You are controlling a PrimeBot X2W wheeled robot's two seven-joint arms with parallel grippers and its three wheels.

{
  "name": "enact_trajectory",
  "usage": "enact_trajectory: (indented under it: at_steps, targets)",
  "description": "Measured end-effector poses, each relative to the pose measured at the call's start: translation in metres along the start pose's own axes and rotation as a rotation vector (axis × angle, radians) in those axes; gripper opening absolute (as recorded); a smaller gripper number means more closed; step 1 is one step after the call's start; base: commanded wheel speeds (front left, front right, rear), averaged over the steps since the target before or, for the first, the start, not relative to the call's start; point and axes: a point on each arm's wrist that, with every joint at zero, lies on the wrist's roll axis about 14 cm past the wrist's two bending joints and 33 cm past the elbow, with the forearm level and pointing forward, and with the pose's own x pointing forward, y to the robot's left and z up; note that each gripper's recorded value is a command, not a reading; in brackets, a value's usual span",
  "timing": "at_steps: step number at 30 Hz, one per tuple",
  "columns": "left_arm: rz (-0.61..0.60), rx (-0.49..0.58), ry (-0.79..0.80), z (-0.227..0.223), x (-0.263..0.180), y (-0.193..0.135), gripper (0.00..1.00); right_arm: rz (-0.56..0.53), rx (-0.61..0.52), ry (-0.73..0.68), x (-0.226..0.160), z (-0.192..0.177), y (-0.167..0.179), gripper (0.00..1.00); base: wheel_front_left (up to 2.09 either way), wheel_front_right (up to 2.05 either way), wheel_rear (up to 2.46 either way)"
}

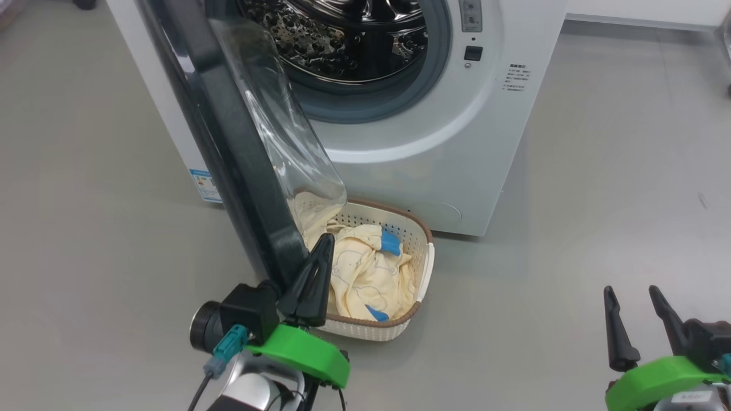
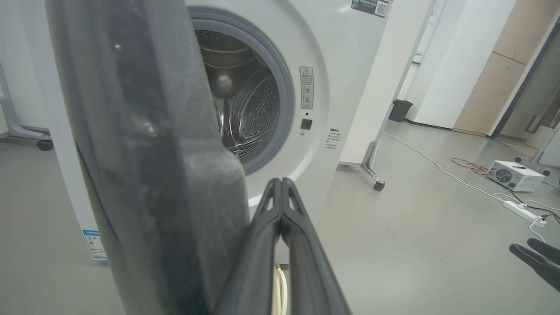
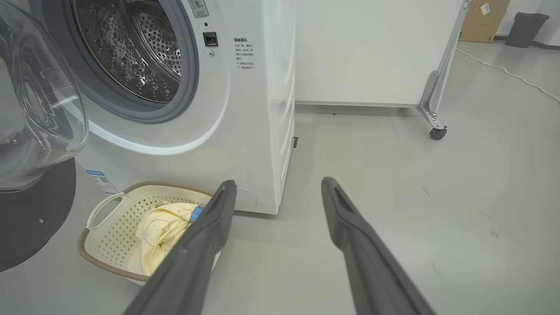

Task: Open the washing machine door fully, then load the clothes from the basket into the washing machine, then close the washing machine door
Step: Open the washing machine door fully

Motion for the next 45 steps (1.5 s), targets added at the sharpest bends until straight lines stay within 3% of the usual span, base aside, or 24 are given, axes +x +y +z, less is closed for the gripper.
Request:
enact_trajectory:
  at_steps: [16, 45]
  targets:
    - [0.102, 0.019, -0.002, 0.002, -0.019, 0.027, 0.0, 0.042, -0.003, 0.013, 0.008, -0.002, 0.013, 1.0, 0.0, 0.0, 0.0]
    - [0.349, 0.134, -0.004, 0.012, -0.069, 0.122, 0.0, 0.066, -0.001, 0.042, 0.023, -0.011, 0.02, 1.0, 0.0, 0.0, 0.0]
